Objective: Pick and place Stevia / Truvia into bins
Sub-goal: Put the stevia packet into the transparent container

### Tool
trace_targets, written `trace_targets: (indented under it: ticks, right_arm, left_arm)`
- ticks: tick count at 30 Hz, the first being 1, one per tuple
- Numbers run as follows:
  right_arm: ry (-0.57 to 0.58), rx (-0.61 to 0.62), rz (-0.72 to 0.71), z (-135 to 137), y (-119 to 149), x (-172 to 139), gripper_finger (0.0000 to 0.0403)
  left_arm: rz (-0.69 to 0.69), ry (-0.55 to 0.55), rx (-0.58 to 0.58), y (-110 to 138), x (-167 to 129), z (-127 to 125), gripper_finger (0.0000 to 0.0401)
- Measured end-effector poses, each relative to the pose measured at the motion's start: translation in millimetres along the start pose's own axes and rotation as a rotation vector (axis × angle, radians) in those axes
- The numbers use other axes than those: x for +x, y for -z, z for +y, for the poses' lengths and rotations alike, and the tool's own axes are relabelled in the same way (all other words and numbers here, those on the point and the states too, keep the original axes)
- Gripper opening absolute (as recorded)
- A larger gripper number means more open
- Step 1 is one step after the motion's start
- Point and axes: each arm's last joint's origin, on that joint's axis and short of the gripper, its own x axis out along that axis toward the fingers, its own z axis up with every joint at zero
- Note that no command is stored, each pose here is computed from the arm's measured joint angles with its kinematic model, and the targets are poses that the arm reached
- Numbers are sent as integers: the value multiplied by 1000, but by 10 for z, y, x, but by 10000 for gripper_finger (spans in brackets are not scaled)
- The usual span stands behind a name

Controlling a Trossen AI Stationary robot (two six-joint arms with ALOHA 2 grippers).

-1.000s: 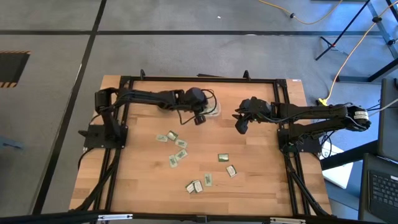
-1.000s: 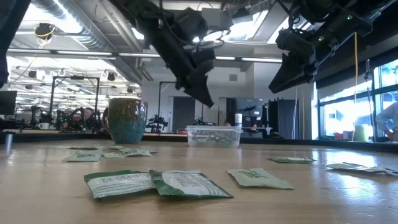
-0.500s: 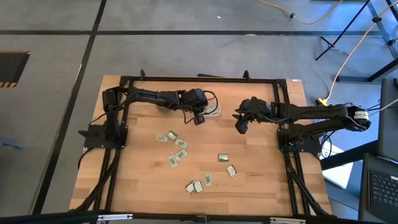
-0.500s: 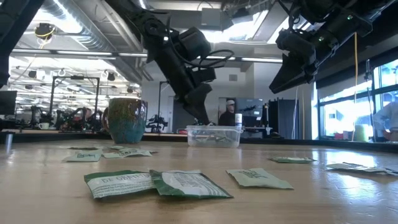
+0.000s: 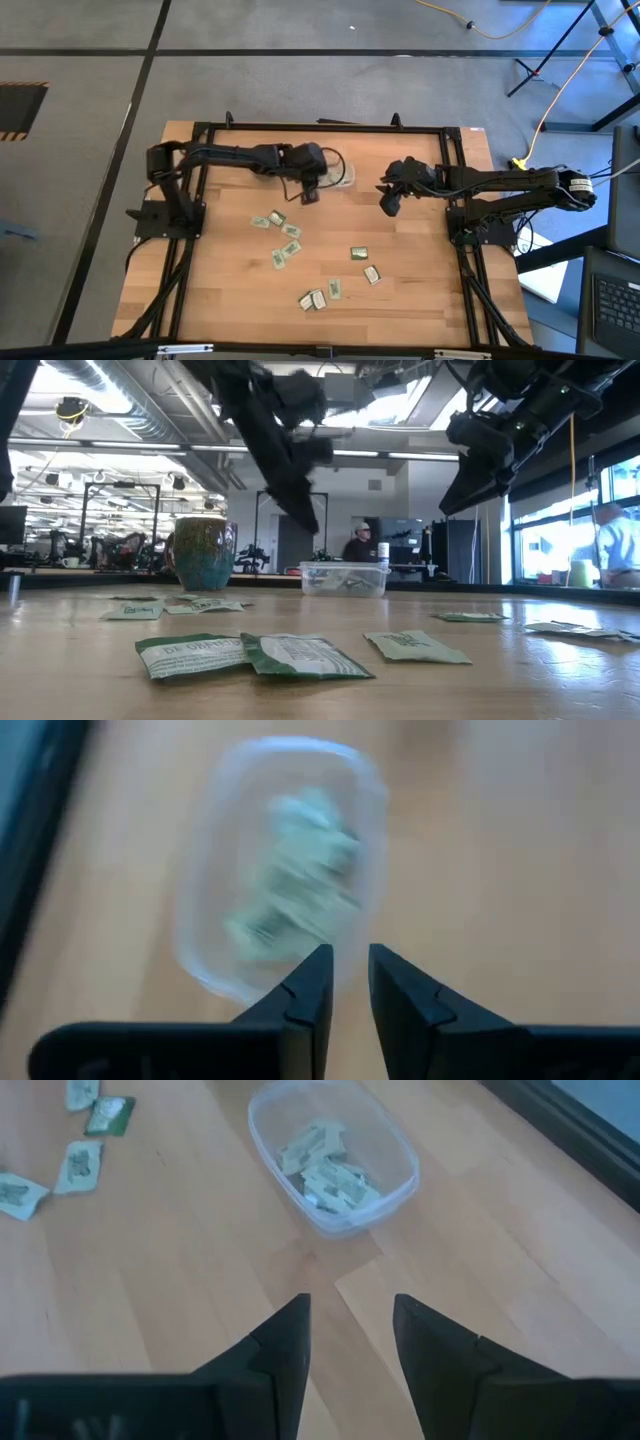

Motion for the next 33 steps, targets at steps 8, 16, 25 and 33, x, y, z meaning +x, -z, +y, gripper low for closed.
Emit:
trace_targets:
  ticks: [8,16,25,33]
  right_arm:
    - [3,1,9,-3,9,0,147]
    - [3,25,9,-3,9,0,147]
    - [3,28,9,-3,9,0,147]
    - [3,27,10,-4,9,0,147]
  left_arm:
    - [171,166,193,164,-383,-597,44]
    - [295,202,296,327,-301,-1159,49]
    - [416,188,280,467,33,-1292,62]
    - [426,183,275,466,124,-1208,68]
